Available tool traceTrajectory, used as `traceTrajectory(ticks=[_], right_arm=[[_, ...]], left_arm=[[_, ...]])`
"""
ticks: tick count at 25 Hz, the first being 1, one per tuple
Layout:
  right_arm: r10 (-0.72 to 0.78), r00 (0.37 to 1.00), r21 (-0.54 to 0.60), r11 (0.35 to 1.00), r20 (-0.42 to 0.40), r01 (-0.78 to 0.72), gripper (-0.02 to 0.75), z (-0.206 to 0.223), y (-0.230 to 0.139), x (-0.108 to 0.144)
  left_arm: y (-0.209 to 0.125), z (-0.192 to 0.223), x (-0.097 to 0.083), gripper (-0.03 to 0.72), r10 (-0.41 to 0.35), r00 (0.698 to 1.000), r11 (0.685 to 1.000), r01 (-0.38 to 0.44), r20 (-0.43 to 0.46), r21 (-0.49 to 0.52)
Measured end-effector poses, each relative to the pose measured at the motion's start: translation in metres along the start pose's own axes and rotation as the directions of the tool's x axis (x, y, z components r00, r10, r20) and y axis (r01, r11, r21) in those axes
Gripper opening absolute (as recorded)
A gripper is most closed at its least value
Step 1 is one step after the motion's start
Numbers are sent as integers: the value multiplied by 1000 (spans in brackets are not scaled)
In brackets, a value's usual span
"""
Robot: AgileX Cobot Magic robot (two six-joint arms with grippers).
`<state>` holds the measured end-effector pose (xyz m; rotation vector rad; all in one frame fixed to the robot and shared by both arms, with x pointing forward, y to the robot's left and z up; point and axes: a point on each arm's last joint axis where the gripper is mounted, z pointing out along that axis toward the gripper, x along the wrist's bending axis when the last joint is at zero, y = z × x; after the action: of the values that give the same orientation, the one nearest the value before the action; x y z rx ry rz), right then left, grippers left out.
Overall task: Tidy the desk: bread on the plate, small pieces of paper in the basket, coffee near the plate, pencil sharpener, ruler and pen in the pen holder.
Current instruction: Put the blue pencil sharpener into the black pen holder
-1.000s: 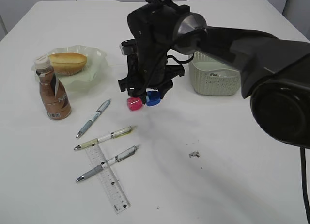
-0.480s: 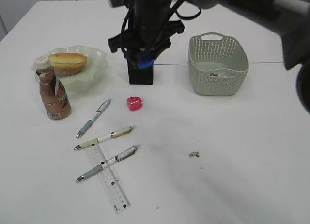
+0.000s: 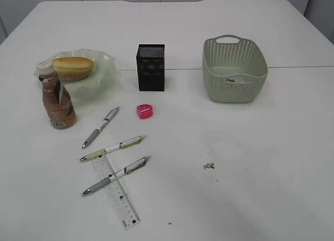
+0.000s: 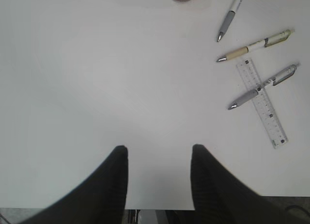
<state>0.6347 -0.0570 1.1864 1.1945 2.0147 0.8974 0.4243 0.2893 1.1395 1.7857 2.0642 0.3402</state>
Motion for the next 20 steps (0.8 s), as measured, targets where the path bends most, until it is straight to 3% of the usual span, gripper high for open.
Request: traceTrajectory(ticks=[10, 20], right_arm=[[-91, 993, -267, 958, 69, 107, 343, 13, 14, -2], [-80, 993, -356, 928, 86, 106, 342, 59, -19, -31]], left_arm=[[0, 0, 0, 312, 0, 1000, 1000, 0, 0, 0], [0, 0, 0, 311, -1, 1000, 1000, 1, 2, 0]])
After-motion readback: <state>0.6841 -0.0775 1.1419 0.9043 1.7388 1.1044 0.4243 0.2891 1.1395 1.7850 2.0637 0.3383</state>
